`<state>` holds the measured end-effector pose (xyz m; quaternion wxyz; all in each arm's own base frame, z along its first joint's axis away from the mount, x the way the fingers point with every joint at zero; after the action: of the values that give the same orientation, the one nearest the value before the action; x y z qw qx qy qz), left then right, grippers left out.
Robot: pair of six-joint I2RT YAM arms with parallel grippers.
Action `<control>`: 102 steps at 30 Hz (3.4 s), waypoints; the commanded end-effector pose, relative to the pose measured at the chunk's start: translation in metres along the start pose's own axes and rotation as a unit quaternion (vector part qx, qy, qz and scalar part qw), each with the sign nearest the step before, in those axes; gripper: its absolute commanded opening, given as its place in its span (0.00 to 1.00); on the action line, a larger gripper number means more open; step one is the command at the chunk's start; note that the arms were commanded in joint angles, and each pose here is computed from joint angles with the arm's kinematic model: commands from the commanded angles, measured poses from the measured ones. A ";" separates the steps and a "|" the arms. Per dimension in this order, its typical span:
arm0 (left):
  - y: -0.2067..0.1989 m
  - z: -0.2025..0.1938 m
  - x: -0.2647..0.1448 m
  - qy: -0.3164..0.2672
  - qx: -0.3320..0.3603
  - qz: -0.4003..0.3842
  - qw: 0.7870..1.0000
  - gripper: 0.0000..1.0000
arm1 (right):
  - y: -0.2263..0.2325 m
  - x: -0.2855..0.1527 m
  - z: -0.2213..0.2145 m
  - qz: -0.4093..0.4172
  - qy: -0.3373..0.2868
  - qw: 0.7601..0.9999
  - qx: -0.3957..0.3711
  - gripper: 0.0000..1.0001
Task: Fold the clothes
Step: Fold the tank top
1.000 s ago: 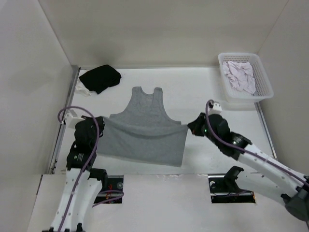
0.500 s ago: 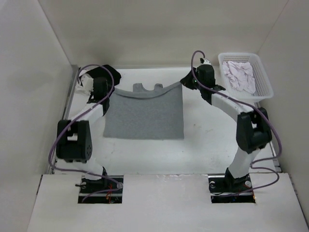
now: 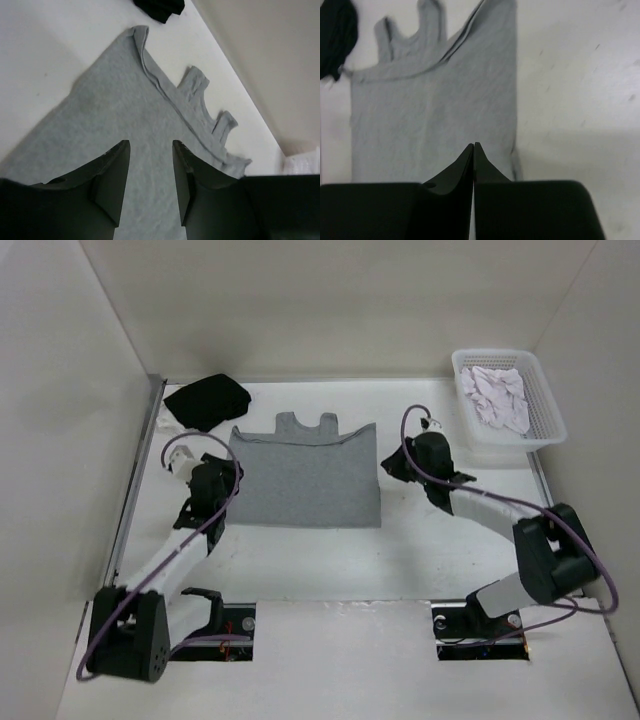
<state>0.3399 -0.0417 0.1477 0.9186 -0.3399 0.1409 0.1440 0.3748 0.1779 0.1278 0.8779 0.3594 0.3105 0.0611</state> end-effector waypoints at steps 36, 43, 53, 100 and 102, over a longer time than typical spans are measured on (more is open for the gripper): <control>0.145 -0.066 -0.047 0.133 -0.072 0.115 0.982 0.11 | -0.063 -0.068 -0.141 -0.025 0.083 0.994 0.071 0.42; 0.144 -0.064 -0.046 0.129 -0.071 0.109 0.983 0.06 | -0.066 -0.069 -0.146 -0.029 0.091 0.992 0.085 0.39; 0.140 -0.061 -0.045 0.125 -0.066 0.097 0.985 0.02 | -0.066 -0.068 -0.147 -0.029 0.088 0.991 0.099 0.15; -0.039 0.047 0.023 0.019 -0.053 -0.040 0.998 0.00 | 0.059 -0.046 0.044 0.076 -0.045 0.996 0.005 0.02; -0.031 0.046 0.061 0.022 -0.054 -0.014 0.998 0.00 | 0.055 -0.015 0.059 0.064 -0.041 0.997 0.015 0.02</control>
<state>0.3555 -0.0385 0.1336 0.8820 -0.3679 0.2574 0.1431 0.3501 0.1561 0.1394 0.8746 0.3436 0.3421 0.0061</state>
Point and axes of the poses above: each gripper's point midway between its finger pads, its own x axis out along the fingers, its own y axis along the line the jaws close on, z = x × y, the point moved 3 cm from there along -x, back along the fingers, and after that the axes turned 9 degrees about x, right-handed, at the moved point
